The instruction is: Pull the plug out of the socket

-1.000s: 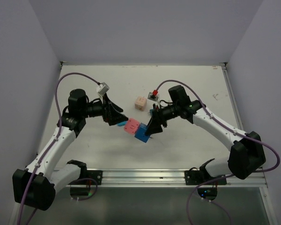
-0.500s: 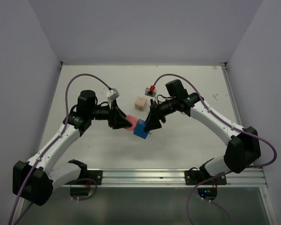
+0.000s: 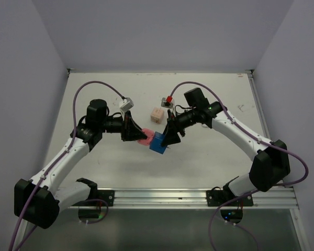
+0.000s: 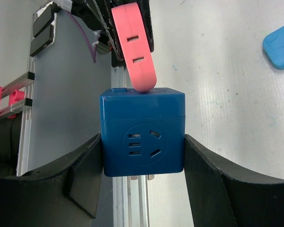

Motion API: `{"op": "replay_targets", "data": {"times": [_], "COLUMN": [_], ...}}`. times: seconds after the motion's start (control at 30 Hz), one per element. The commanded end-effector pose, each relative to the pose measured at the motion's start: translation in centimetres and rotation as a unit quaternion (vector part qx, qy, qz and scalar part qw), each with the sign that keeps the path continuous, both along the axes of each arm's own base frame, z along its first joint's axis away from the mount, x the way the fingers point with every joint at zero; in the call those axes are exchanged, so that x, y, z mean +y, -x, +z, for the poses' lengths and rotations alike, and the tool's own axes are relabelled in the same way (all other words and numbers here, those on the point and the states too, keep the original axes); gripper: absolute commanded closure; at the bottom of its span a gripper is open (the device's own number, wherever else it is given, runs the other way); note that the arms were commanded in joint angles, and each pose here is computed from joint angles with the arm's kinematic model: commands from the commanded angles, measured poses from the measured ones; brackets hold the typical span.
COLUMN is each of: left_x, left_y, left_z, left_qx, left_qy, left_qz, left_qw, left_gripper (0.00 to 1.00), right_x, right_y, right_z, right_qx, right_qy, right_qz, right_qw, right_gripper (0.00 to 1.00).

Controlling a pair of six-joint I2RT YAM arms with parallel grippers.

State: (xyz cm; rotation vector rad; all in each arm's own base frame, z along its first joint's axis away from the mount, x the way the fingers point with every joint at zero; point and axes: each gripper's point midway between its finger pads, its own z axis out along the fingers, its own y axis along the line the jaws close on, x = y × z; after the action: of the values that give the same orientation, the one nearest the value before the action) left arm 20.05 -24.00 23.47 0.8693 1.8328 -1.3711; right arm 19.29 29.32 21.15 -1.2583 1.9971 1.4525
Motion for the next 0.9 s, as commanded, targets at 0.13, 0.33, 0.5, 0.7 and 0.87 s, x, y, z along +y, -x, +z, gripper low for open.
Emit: {"op": "replay_targets", "data": {"times": [0.13,0.33,0.5,0.7,0.87], "left_x": [0.3,1.1,1.7,2.7,4.8], "left_y": [-1.3,-2.4,-3.5,-6.1,-10.7], "left_z": [4.1,5.4,5.6,3.5,-0.4], "left_qx": [-0.071,-0.093,-0.108,-0.085,-0.005], "left_qy": [0.028,0.028,-0.002,-0.025,-0.042], "left_qz": [0.01,0.015,0.033,0.11,0.243], "left_qw": [0.997,0.995,0.994,0.99,0.969], "left_gripper": [1.0,1.0,1.0,1.0,1.0], "right_x": [-1.8,-3.0,-3.4,-3.5,-3.0], "right_y": [0.8,1.6,1.8,0.9,-0.3], "right_z": [-2.4,-6.0,-7.1,-6.9,-6.3], "right_qx": [-0.026,-0.011,0.008,0.011,0.01], "right_qy": [0.024,0.061,0.081,0.085,0.061], "right_qz": [0.009,0.021,0.028,-0.019,-0.07], "right_qw": [0.999,0.998,0.996,0.996,0.996], "right_gripper": [1.0,1.0,1.0,1.0,1.0]}}
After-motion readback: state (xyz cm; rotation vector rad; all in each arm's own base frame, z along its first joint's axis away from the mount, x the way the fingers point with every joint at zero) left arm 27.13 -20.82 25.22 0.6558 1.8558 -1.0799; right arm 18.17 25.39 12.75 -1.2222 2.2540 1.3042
